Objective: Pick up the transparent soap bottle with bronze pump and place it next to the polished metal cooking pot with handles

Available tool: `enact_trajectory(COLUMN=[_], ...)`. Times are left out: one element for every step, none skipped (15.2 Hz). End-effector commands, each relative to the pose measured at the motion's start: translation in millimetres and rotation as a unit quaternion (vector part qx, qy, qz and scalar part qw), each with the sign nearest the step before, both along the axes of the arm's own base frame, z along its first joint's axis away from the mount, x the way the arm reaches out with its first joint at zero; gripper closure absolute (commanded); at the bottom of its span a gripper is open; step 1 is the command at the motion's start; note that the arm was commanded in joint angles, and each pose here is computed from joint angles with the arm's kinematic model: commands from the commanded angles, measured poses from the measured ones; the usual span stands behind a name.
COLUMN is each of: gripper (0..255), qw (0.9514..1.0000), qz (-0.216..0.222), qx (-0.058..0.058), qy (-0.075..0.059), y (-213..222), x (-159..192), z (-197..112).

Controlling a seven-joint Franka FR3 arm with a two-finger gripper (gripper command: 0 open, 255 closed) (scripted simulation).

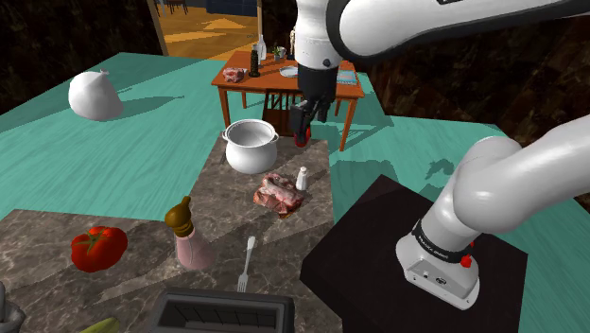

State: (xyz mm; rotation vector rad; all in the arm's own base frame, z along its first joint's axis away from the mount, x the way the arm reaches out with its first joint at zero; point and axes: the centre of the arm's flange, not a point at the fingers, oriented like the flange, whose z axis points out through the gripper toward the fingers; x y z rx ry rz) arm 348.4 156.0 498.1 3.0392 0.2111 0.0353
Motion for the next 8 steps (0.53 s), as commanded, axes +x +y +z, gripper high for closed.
enact_trajectory(gripper=[0, 0, 0, 0, 0, 0, 0, 0], qw=[1.0000, 1.0000, 1.0000, 0.9999, 0.9999, 0.9999, 0.9999, 0.9998], qz=[0.001, 0.002, 0.003, 0.004, 0.005, 0.005, 0.006, 0.007], qx=[0.000, 0.000, 0.000, 0.000, -0.001, -0.001, -0.001, -0.001], qy=[-0.004, -0.006, -0.008, -0.010, -0.012, -0.014, -0.016, -0.018], y=[20.3, 30.8, 41.4, 52.0, 62.6, 73.1, 83.7, 94.3], x=[10.4, 15.1, 19.8, 24.6, 29.3, 34.0, 38.8, 43.5], z=[-10.2, -16.2, -22.1, -28.1, -34.1, -40.0, -45.9, -51.8])
